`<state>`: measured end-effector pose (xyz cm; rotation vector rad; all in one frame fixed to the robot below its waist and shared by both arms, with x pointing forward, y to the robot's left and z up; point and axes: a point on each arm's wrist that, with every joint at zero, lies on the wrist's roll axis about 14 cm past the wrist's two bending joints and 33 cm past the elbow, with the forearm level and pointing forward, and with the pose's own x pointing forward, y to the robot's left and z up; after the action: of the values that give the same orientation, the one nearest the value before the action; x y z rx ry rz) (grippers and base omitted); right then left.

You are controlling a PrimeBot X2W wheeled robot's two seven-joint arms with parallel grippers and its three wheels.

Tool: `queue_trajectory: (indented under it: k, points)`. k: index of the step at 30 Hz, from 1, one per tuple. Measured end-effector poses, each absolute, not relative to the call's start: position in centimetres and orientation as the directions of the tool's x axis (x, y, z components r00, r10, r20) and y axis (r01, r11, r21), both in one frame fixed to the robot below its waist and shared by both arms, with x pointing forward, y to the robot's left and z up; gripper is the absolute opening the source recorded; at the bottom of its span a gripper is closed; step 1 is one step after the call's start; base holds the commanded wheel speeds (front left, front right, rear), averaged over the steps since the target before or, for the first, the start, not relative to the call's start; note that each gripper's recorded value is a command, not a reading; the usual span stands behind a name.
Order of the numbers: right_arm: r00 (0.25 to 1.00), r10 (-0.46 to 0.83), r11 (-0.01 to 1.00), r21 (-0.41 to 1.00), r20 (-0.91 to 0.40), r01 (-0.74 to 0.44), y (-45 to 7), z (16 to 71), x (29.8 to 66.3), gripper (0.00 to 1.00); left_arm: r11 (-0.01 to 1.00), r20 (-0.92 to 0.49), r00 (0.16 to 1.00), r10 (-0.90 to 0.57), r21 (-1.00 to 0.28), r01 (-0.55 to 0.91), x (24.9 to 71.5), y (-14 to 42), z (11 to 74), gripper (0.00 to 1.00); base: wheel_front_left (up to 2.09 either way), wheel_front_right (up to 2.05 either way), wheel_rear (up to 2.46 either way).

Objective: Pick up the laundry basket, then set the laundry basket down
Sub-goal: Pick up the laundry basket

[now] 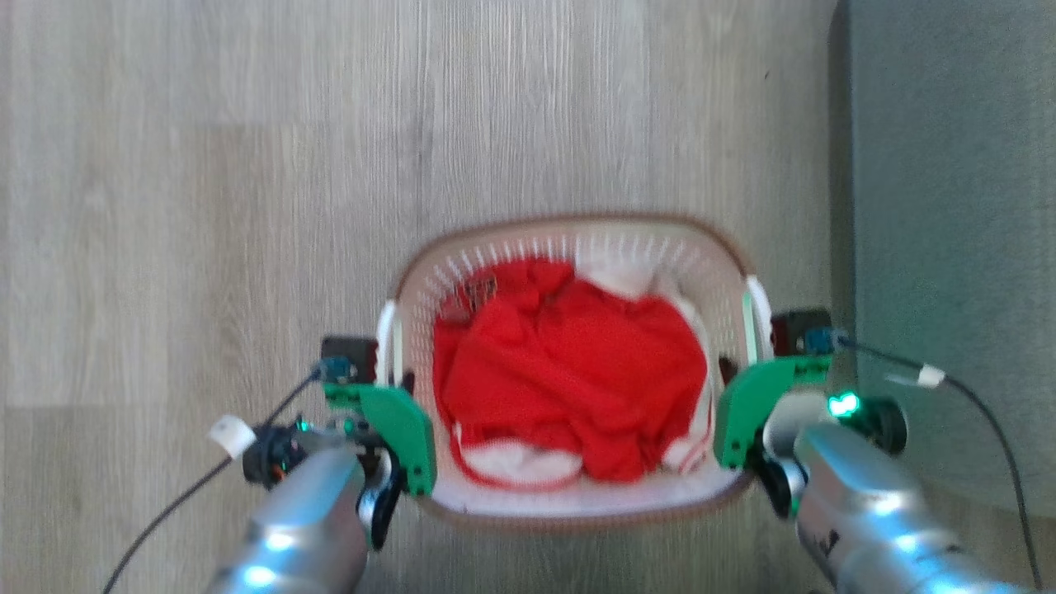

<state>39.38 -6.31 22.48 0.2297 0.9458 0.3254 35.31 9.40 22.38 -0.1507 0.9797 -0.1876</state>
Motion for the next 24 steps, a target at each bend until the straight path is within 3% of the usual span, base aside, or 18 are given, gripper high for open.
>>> queue_trajectory:
  k: [9,24]
  points:
    - [0.492,0.36,0.932,0.334,-0.793,-0.144,-7.0,25.0,35.0,0.0,0.965,-0.836,0.483,-0.262,-0.232,0.122,31.3,8.7,24.8,0.0,0.0,0.0,0.0]
    - [0.505,0.372,0.927,0.334,-0.779,-0.169,-6.8,28.6,30.3,0.0,0.963,-0.819,0.506,-0.27,-0.225,0.148,26.8,8.7,27.8,0.0,0.0,0.0,0.0]
